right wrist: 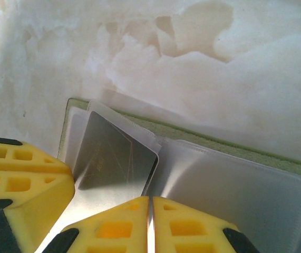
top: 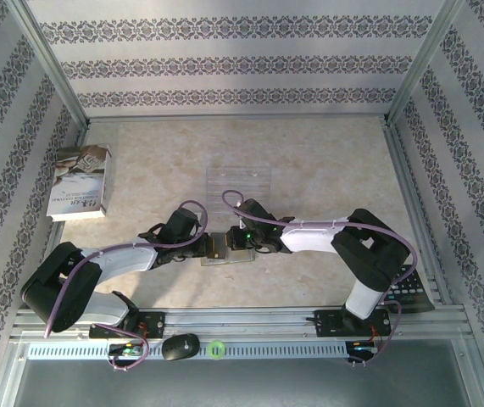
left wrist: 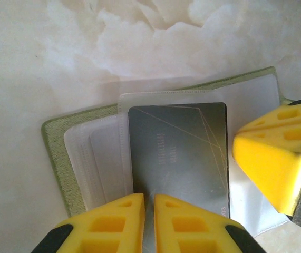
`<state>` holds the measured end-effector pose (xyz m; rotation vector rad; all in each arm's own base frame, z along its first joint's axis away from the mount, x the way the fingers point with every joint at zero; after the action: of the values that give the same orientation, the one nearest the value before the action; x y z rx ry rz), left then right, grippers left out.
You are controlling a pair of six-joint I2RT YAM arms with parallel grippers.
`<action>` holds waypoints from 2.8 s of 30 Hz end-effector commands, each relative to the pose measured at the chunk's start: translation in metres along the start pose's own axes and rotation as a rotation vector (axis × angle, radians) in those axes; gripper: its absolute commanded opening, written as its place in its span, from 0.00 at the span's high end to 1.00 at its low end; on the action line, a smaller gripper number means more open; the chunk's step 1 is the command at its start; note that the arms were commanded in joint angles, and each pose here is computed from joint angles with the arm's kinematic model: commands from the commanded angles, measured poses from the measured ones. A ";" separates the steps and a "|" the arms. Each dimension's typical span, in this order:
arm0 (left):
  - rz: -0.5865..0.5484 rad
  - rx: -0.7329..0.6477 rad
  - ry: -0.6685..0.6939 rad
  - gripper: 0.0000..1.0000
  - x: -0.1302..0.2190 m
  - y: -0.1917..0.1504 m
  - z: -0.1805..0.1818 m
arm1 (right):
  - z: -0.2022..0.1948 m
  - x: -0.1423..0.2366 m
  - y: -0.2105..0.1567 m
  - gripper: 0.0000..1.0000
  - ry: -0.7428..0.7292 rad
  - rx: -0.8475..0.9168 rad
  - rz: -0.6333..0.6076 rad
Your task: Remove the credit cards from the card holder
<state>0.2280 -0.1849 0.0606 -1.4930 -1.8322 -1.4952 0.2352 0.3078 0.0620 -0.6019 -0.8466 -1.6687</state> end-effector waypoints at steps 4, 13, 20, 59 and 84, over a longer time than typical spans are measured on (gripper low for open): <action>-0.018 0.008 0.007 0.72 0.015 0.003 0.000 | 0.002 0.002 0.000 0.88 0.021 -0.015 -0.011; -0.043 -0.181 0.164 0.60 0.032 0.014 -0.012 | 0.003 0.012 0.002 0.88 0.030 0.001 -0.053; -0.006 -0.247 0.220 0.58 0.016 0.012 -0.020 | -0.001 0.021 0.004 0.88 0.006 0.040 -0.083; 0.042 -0.282 0.282 0.55 0.012 -0.002 -0.022 | 0.001 0.014 0.002 0.89 0.019 0.064 -0.070; 0.152 -0.324 0.326 0.65 -0.009 -0.038 -0.014 | 0.006 0.020 0.004 0.88 0.033 0.093 -0.080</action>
<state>0.2159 -0.2029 0.0594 -1.2985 -1.3984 -1.9411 0.2307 0.2955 0.0711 -0.5373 -0.9047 -1.6907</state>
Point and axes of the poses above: each hand's point on the last joint's axis, 136 mm out from that joint toward the fingers, its own x axis back along the fingers, its own z axis along the line the jaws close on, y = z × x, the point moved 4 cm from there along x, back along the fingers, and after that the axes turned 13 degrees about -x, right-handed, at the moved point
